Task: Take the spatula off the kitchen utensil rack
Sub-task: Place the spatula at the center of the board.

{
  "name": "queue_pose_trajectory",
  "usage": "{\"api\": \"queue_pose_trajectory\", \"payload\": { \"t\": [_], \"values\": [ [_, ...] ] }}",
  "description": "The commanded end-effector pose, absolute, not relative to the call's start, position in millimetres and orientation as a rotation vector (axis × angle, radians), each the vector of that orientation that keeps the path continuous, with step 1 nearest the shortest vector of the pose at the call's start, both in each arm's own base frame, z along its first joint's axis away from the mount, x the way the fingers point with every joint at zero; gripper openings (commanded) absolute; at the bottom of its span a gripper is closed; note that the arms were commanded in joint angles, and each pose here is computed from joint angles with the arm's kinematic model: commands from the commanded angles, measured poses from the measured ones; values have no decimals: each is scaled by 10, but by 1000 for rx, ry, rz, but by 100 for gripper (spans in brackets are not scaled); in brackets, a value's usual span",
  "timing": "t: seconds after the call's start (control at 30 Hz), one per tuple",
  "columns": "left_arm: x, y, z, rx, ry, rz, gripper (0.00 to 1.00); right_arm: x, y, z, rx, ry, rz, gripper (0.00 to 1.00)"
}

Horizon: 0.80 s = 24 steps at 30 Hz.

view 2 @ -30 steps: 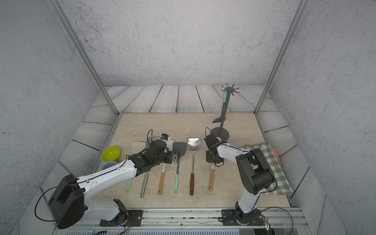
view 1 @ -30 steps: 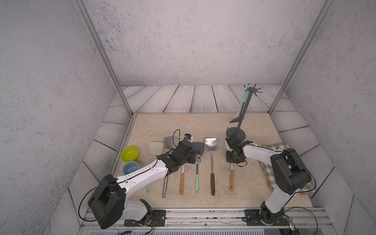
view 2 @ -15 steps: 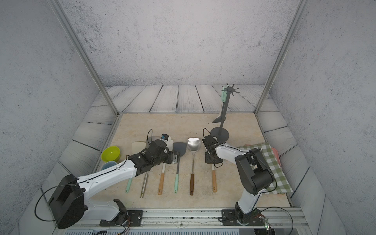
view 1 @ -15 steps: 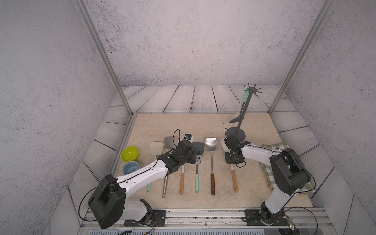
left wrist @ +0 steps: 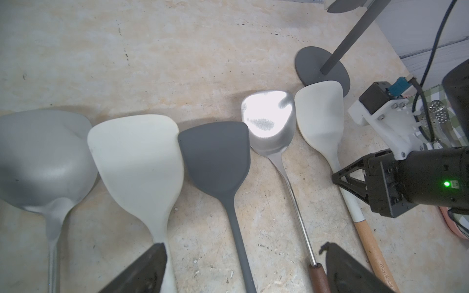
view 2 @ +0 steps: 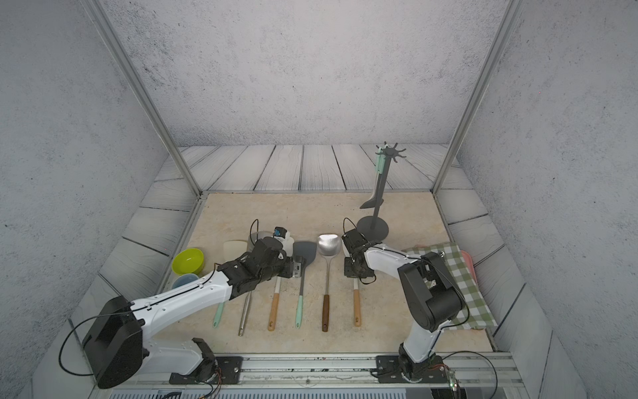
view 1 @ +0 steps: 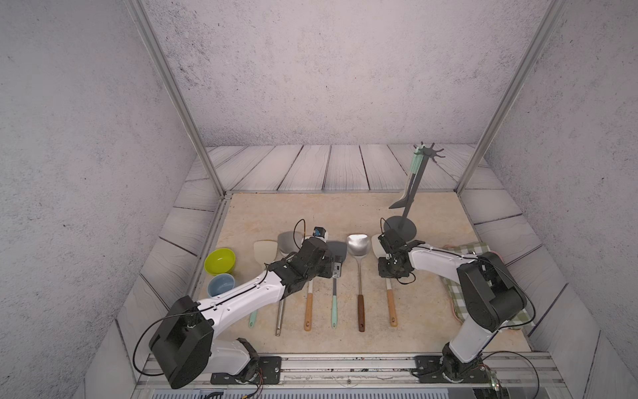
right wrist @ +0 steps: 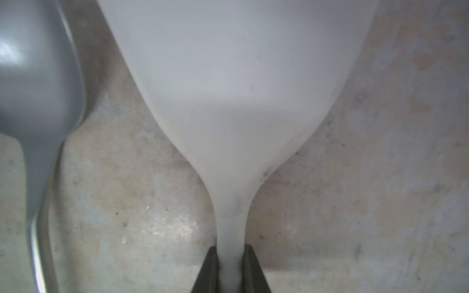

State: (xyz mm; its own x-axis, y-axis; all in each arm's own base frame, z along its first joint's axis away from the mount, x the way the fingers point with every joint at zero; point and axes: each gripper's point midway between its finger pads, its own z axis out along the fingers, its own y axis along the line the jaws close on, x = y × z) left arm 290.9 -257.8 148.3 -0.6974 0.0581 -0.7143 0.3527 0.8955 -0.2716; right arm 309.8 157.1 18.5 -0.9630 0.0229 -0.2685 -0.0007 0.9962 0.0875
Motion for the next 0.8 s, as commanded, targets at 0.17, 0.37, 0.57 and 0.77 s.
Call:
{"api": "queue_pose_trajectory", "payload": {
  "t": [0.17,0.37,0.57,0.77],
  "values": [
    [2914,-2554,1453,292,2308,-502,99,3062,1707,165,19,2883,197,13],
    [2910,-2569,1455,294,2310,-512,99,3040,1678,158,17,2884,178,29],
    [2890,-2577,1498,300,2302,-528,99,3037,1618,315,1,2835,167,50],
    [2819,-2574,1635,319,2272,-574,99,2997,1526,643,-37,2730,179,72]
  ]
}}
